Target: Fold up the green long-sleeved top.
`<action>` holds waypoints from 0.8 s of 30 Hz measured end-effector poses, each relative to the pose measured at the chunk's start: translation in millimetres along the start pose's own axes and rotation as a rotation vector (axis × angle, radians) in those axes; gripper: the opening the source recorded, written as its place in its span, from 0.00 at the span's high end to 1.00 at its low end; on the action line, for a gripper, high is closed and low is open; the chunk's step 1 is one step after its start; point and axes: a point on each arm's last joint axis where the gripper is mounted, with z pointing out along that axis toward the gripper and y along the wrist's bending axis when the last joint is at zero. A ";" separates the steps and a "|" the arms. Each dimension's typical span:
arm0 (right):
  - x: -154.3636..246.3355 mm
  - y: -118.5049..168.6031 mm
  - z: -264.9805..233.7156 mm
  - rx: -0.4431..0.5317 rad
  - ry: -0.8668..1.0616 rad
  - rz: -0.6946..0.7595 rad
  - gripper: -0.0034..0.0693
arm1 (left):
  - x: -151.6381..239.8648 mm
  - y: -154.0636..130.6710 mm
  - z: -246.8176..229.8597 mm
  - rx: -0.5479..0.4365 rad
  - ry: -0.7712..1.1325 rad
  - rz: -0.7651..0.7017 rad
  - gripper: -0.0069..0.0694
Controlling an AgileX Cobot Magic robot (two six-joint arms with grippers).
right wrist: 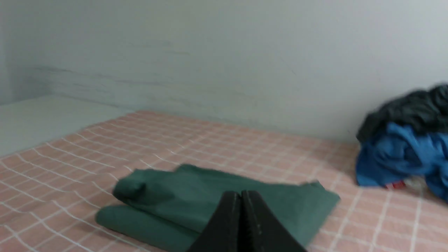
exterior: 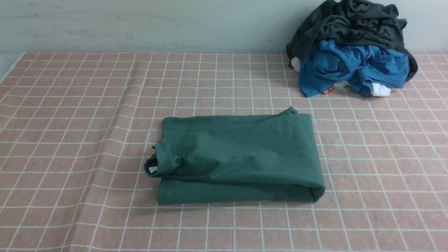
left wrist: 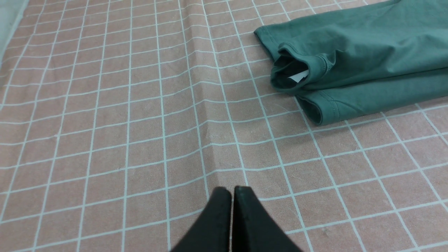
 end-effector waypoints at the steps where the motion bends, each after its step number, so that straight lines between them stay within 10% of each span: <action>1: 7.2 -2.9 1.5 0.053 0.028 0.026 0.97 | 0.0 0.0 0.0 0.000 0.000 0.000 0.91; 13: 66.4 -33.8 6.8 0.541 0.060 0.101 0.97 | 0.0 0.0 0.0 0.000 0.000 0.000 0.91; 24: 69.5 -36.8 4.3 0.599 0.123 0.009 0.97 | 0.0 0.0 0.0 0.000 0.000 0.000 0.91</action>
